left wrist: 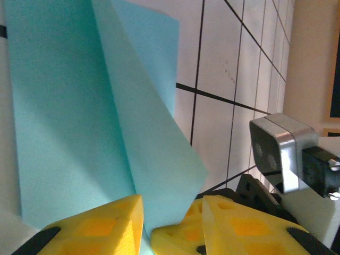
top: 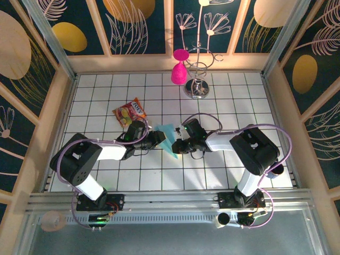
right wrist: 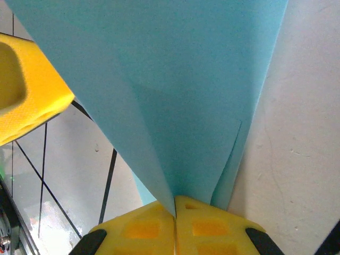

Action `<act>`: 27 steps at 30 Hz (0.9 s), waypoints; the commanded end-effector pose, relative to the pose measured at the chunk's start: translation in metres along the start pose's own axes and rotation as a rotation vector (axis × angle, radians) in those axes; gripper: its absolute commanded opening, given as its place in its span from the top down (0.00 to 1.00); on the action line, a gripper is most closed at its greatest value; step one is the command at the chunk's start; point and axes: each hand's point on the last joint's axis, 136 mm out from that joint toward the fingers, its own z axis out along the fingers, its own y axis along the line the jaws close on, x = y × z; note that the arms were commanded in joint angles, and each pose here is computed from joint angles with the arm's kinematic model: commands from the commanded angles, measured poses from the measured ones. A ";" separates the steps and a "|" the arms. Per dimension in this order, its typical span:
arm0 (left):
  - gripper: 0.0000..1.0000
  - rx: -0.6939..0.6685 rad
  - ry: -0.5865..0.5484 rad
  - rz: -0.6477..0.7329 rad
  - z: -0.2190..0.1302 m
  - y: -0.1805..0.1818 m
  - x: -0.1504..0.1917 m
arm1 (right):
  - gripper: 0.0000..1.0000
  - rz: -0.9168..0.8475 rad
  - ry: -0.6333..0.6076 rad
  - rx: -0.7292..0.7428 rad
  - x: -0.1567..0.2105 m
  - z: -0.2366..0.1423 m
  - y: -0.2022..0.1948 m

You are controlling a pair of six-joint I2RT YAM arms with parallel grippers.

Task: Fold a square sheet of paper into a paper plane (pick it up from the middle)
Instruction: Fourth fold the wing at the center of the table.

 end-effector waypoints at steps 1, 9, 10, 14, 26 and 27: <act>0.65 -0.006 0.005 0.023 0.004 -0.001 -0.001 | 0.91 0.012 0.002 -0.019 0.003 -0.004 0.000; 0.64 -0.025 0.023 0.016 0.011 0.005 0.000 | 0.91 0.016 0.002 -0.038 0.005 -0.003 -0.001; 0.64 -0.027 0.026 0.015 0.012 0.005 0.001 | 0.91 0.017 0.002 -0.038 0.005 -0.003 -0.002; 0.63 -0.039 0.032 0.009 0.015 0.008 0.001 | 0.90 0.020 0.004 -0.040 0.005 -0.002 -0.003; 0.58 -0.339 0.070 -0.045 0.017 0.071 0.011 | 0.82 -0.001 -0.033 -0.050 -0.002 -0.010 0.005; 0.57 -0.362 0.072 -0.048 0.017 0.076 0.013 | 0.80 -0.007 -0.043 -0.055 -0.004 -0.012 0.007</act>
